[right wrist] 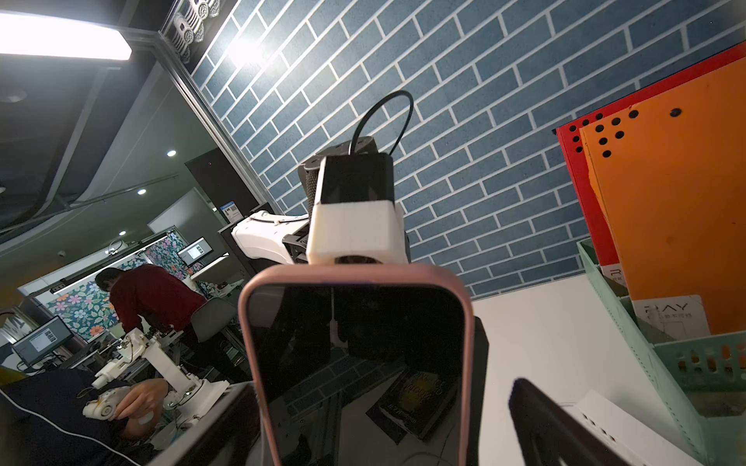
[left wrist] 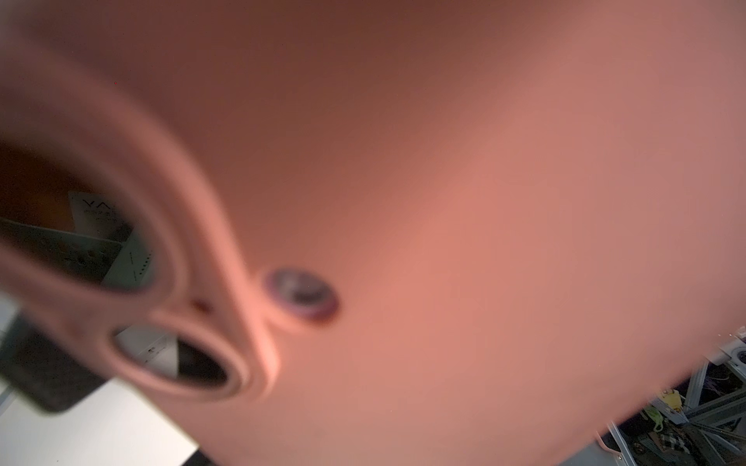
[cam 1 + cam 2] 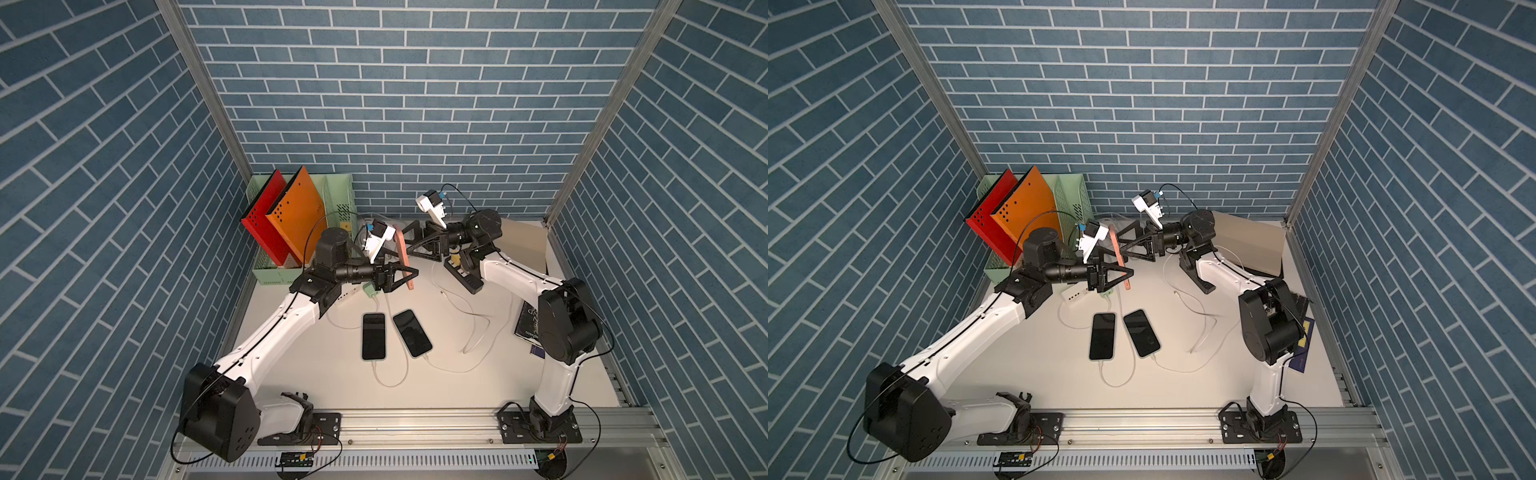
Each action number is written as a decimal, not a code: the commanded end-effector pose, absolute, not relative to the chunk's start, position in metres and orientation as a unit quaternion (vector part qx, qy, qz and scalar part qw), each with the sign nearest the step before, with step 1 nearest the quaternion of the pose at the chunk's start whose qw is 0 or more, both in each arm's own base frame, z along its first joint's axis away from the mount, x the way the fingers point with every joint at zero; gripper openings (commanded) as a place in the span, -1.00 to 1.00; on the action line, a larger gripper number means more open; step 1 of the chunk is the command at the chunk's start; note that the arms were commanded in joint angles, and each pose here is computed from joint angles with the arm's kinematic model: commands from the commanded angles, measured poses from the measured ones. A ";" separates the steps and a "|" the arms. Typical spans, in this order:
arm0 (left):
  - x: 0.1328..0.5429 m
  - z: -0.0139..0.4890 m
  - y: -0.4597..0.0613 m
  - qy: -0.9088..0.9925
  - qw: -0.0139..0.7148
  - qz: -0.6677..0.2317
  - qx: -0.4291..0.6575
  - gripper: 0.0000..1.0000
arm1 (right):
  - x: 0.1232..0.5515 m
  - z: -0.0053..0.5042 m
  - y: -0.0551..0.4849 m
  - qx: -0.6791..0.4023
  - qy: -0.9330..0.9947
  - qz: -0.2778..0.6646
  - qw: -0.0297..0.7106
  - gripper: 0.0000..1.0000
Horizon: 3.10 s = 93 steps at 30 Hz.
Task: Unplug the charging cable from the phone
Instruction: Place the phone at the center of the board.
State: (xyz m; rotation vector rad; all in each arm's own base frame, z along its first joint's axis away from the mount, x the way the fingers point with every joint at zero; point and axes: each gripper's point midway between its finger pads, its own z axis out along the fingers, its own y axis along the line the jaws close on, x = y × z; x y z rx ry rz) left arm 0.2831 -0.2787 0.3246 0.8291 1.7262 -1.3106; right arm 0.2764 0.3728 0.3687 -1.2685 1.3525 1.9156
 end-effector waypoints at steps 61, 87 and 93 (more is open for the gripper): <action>0.341 0.326 -0.183 0.751 0.557 -0.314 0.163 1.00 | 0.348 0.252 0.352 -0.330 0.686 0.595 0.258 -1.00; 0.365 0.322 -0.137 0.757 0.599 -0.258 0.036 1.00 | 0.362 0.075 0.294 -0.264 0.945 0.086 0.172 -0.96; 0.367 0.320 -0.123 0.759 0.607 -0.235 0.007 0.99 | 0.357 0.047 0.287 -0.262 0.951 0.074 0.150 -0.94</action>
